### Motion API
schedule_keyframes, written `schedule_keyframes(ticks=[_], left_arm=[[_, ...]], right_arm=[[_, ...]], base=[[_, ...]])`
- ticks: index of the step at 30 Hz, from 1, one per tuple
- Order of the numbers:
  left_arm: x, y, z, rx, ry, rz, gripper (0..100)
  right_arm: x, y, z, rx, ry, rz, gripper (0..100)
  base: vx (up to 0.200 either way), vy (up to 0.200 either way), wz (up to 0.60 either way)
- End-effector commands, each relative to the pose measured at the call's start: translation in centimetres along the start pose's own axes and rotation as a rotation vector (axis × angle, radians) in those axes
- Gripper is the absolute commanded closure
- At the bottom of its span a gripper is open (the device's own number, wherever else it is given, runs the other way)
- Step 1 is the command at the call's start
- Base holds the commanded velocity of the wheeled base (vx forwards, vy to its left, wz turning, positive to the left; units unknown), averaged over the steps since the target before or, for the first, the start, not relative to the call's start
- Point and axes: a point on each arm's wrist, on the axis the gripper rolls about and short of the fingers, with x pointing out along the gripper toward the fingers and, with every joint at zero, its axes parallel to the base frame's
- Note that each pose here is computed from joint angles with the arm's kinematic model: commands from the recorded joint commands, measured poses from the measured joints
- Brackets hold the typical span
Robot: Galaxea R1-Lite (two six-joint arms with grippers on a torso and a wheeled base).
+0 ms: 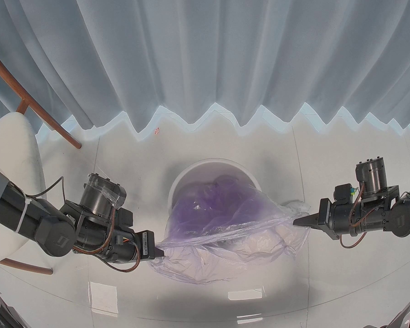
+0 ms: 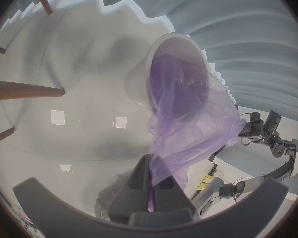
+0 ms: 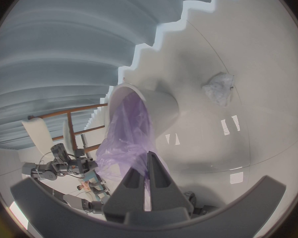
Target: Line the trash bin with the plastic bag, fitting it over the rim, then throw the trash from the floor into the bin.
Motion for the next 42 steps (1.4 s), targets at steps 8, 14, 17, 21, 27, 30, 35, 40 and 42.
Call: schedule_keyframes(ticks=[8,14,17,21,27,30,35,40,42], left_arm=[[2.3,1.2,0.4,-0.009,-0.010,0.008,100],[2.6,1.5,0.7,-0.012,-0.020,0.009,100],[2.9,1.7,0.9,-0.012,-0.031,0.006,100],[3.2,1.7,1.0,-0.009,-0.048,0.006,100],[3.9,2.1,1.2,-0.004,-0.078,0.023,100],[4.2,2.2,1.2,-0.003,-0.083,0.020,100],[4.1,2.4,1.7,-0.004,-0.113,0.011,100],[3.9,2.8,2.1,-0.012,-0.138,0.010,100],[3.8,2.9,2.3,-0.013,-0.145,0.006,100]], right_arm=[[2.8,-2.3,0.0,-0.025,-0.027,-0.113,100],[4.2,-3.4,-0.1,-0.053,-0.093,-0.106,100],[4.7,-3.8,-0.2,-0.076,-0.141,-0.081,100],[5.2,-4.2,-0.2,-0.098,-0.181,-0.053,100],[5.7,-4.4,0.0,-0.122,-0.235,-0.030,100],[6.2,-4.6,0.2,-0.138,-0.275,-0.017,100],[7.4,-5.2,0.6,-0.167,-0.371,-0.003,100],[7.8,-5.4,0.7,-0.189,-0.424,0.024,100],[7.8,-5.3,0.8,-0.195,-0.437,0.033,100]], base=[[0.000,0.000,0.00],[0.000,0.000,0.00],[0.000,0.000,0.00],[0.000,0.000,0.00],[0.000,0.000,0.00],[0.000,0.000,0.00],[0.000,0.000,0.00],[0.000,0.000,0.00],[0.000,0.000,0.00]])
